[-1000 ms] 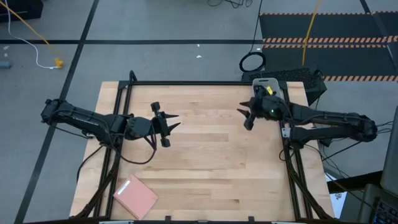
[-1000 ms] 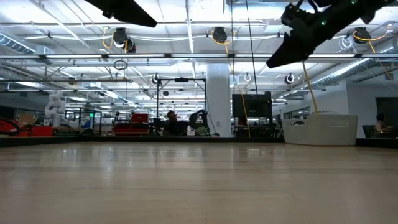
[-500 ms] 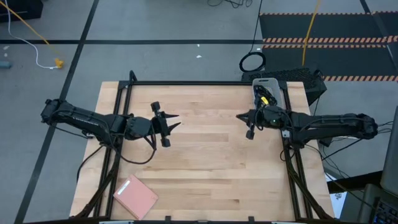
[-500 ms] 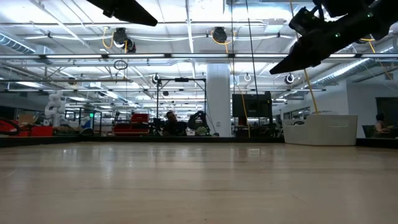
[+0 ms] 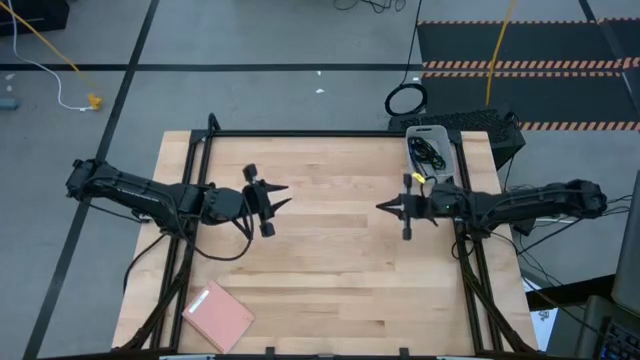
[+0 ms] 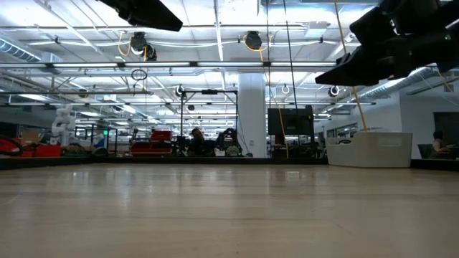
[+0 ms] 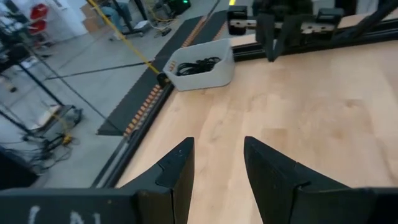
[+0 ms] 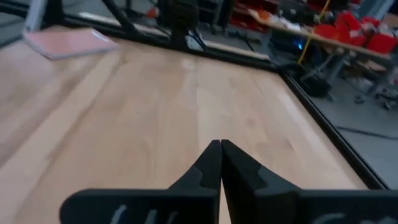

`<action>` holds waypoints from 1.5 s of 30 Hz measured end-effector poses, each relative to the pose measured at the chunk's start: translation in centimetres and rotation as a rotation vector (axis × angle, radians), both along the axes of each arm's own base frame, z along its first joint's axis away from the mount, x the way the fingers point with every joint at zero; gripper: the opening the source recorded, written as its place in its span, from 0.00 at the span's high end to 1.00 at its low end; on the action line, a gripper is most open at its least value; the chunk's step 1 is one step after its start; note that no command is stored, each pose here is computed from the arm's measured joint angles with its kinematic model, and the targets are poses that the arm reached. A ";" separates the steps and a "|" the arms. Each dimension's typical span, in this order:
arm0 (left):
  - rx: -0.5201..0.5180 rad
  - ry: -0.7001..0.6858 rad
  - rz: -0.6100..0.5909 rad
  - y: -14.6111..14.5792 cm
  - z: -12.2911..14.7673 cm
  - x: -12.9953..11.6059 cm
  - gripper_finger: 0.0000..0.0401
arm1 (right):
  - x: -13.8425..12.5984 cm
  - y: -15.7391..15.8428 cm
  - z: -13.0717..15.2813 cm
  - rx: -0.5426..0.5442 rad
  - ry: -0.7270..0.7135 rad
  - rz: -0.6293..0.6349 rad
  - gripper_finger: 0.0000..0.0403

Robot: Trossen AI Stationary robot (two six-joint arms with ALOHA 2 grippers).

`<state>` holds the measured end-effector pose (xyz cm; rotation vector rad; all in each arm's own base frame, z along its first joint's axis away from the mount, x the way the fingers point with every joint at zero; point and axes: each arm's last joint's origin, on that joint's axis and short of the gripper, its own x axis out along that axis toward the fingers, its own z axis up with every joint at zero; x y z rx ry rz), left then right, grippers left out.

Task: Pick and place USB-C Cables
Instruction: Return to Home Position

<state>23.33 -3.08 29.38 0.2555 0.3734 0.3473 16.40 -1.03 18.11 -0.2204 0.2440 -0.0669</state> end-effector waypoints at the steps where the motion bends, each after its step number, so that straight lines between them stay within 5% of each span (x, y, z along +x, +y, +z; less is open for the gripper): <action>1: -0.008 -0.001 -0.007 0.0 0.0 0.0 0.64 | -0.2 0.1 -0.2 0.002 -0.011 0.017 1.00; 22: -0.019 0.007 -0.068 -0.2 -0.2 0.1 0.66 | -2.8 0.3 -2.6 0.023 -0.060 0.037 1.00; 31: -0.046 0.030 -0.176 -0.5 -1.6 -0.1 0.92 | -3.1 0.3 -2.2 0.003 -0.127 0.038 1.00; 35: -0.085 0.036 -0.268 -0.5 -2.4 -1.1 0.99 | -3.2 0.3 -2.0 0.001 -0.144 0.039 1.00; 45: -0.157 -0.052 -0.211 0.3 -4.5 -6.1 0.99 | -3.2 0.3 -2.0 0.025 -0.151 0.037 1.00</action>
